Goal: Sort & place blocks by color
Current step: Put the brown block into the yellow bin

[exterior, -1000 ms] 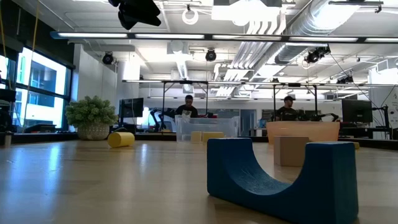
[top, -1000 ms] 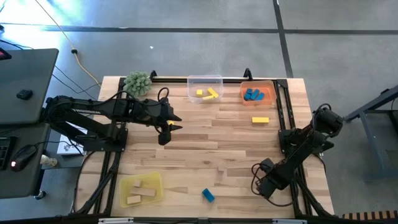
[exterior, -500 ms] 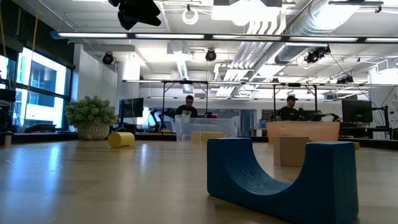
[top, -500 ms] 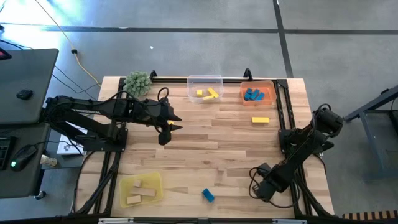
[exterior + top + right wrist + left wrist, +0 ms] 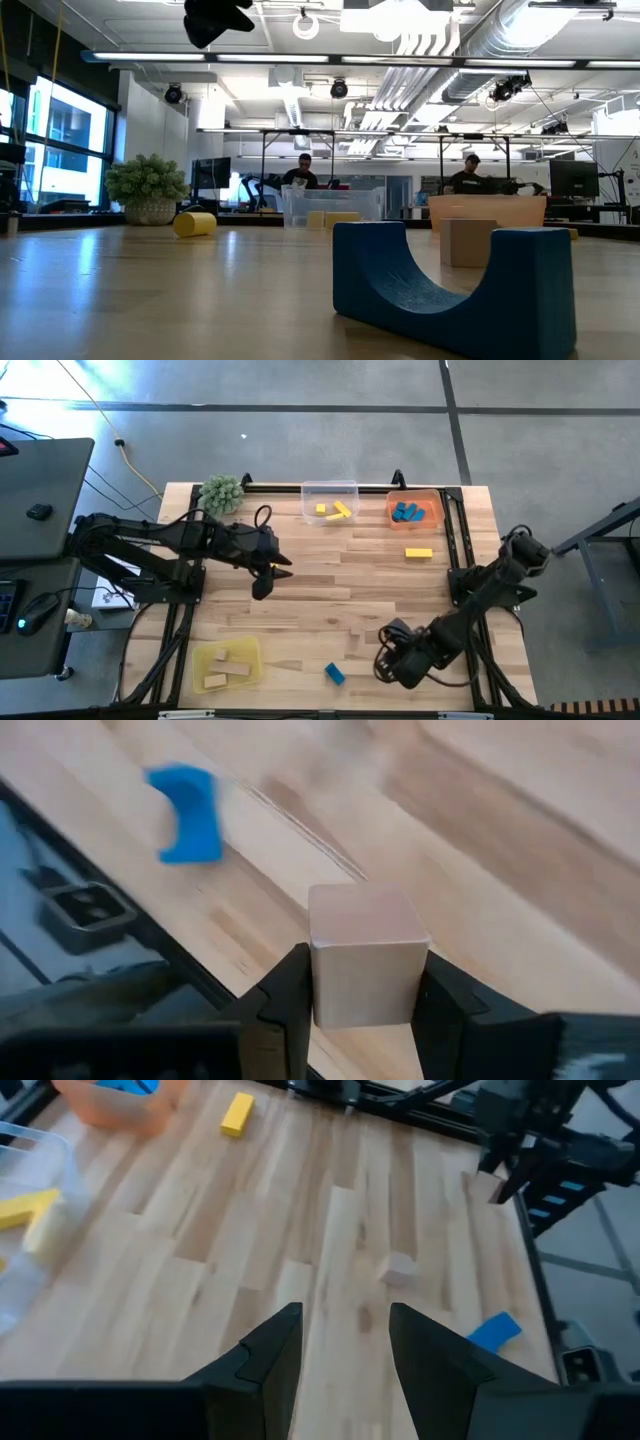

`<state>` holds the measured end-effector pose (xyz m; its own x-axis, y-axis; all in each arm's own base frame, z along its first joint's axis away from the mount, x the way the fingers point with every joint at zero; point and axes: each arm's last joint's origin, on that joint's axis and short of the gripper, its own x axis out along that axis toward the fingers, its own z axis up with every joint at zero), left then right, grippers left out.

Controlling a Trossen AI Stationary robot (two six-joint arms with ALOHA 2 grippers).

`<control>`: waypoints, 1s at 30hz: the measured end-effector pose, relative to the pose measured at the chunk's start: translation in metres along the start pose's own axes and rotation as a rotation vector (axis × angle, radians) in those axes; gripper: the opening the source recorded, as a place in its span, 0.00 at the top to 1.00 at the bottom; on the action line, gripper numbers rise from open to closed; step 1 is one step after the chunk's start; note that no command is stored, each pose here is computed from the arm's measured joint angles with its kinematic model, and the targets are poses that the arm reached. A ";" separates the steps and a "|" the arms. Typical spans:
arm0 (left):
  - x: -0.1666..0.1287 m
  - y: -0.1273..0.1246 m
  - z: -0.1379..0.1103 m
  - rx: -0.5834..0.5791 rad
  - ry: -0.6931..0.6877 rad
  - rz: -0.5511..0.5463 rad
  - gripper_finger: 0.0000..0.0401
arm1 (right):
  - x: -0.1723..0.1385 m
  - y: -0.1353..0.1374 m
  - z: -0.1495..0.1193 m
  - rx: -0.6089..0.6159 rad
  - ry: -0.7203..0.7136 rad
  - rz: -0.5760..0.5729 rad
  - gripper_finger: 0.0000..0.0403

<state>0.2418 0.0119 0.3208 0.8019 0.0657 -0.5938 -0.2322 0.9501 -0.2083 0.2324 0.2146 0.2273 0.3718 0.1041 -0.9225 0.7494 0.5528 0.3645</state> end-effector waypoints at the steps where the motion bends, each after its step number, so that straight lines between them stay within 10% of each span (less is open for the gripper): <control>1: 0.000 -0.002 -0.001 -0.006 0.002 -0.006 0.64 | -0.002 0.004 0.004 -0.019 -0.015 0.013 0.74; 30: -0.010 -0.061 0.003 -0.330 -0.128 -0.292 0.64 | -0.049 0.068 0.152 -0.769 -0.435 0.449 0.74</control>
<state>0.2497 -0.0459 0.3417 0.9168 -0.1331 -0.3766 -0.1327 0.7877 -0.6016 0.3485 0.1216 0.3166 0.8183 0.2080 -0.5358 -0.0128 0.9386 0.3448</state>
